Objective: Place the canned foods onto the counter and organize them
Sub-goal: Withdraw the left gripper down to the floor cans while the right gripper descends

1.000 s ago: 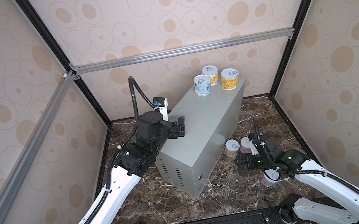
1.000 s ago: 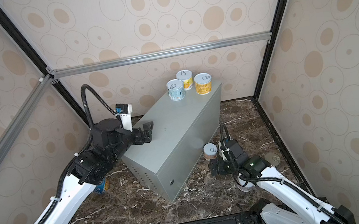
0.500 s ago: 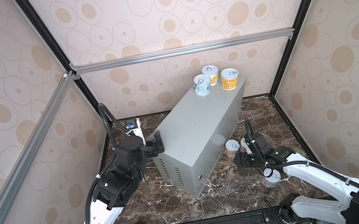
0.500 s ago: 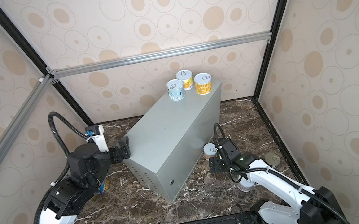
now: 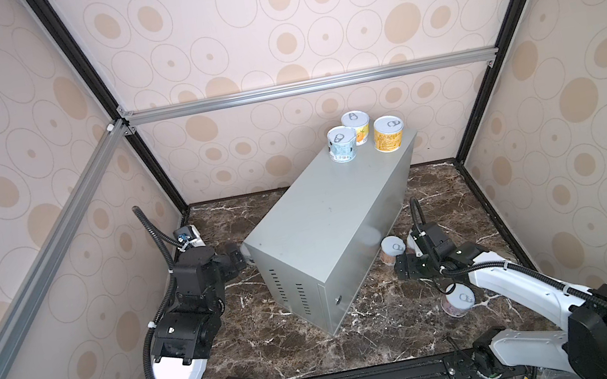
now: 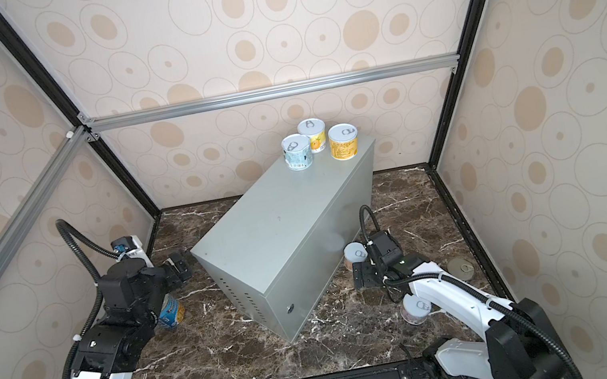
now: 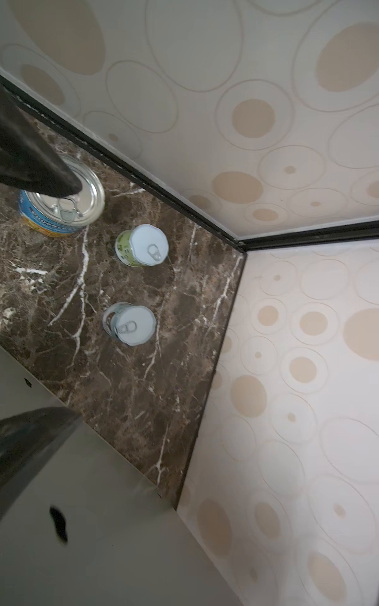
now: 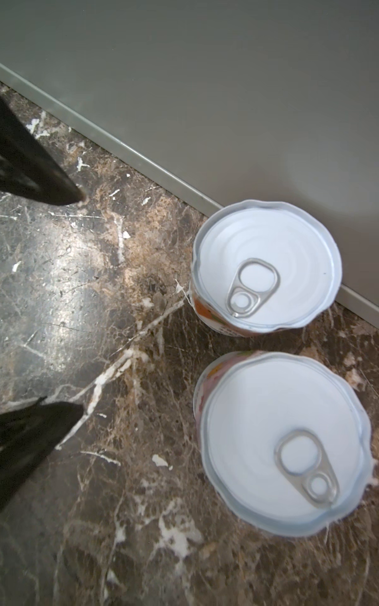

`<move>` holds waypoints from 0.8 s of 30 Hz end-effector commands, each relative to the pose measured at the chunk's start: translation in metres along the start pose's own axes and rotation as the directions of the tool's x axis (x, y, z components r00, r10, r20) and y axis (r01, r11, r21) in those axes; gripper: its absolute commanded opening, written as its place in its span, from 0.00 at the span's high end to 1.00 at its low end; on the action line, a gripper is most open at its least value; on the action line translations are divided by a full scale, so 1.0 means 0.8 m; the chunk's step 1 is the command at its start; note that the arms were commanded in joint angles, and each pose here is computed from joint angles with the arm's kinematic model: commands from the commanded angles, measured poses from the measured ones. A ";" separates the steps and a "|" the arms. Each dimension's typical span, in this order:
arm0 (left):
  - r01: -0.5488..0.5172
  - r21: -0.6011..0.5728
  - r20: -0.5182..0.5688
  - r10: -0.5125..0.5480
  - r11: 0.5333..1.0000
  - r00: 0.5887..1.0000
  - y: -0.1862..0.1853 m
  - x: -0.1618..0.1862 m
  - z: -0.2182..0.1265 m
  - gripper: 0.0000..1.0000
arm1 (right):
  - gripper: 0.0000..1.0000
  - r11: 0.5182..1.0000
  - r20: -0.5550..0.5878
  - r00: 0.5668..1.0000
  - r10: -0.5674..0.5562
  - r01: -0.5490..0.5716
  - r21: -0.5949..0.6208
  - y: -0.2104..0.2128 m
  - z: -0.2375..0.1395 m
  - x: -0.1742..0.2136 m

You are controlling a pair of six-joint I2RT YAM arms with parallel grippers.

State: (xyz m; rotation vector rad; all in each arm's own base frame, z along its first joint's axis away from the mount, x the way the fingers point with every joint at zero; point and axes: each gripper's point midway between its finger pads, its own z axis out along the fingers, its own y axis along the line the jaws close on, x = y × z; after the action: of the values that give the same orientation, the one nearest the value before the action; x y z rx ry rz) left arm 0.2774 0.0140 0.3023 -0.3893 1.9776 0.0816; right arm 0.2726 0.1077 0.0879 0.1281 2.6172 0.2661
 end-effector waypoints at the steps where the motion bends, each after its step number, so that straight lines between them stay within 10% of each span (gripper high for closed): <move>1: 0.080 0.016 -0.051 -0.079 0.997 0.996 0.011 0.026 0.021 0.01 | 0.04 1.000 0.024 0.999 0.023 -0.023 -0.017 0.000 -0.007 -0.013; 24: 0.318 0.051 -0.159 -0.307 0.947 0.938 0.005 0.132 0.101 0.01 | 0.01 0.965 0.116 0.976 0.184 -0.202 0.170 -0.084 0.007 -0.054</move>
State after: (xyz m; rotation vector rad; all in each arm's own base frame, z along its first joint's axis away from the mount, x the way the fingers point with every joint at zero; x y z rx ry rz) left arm 0.3026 0.0147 0.1720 -0.6278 2.0783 -0.1721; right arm 0.2943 0.0443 0.0819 0.4037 2.5819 0.1188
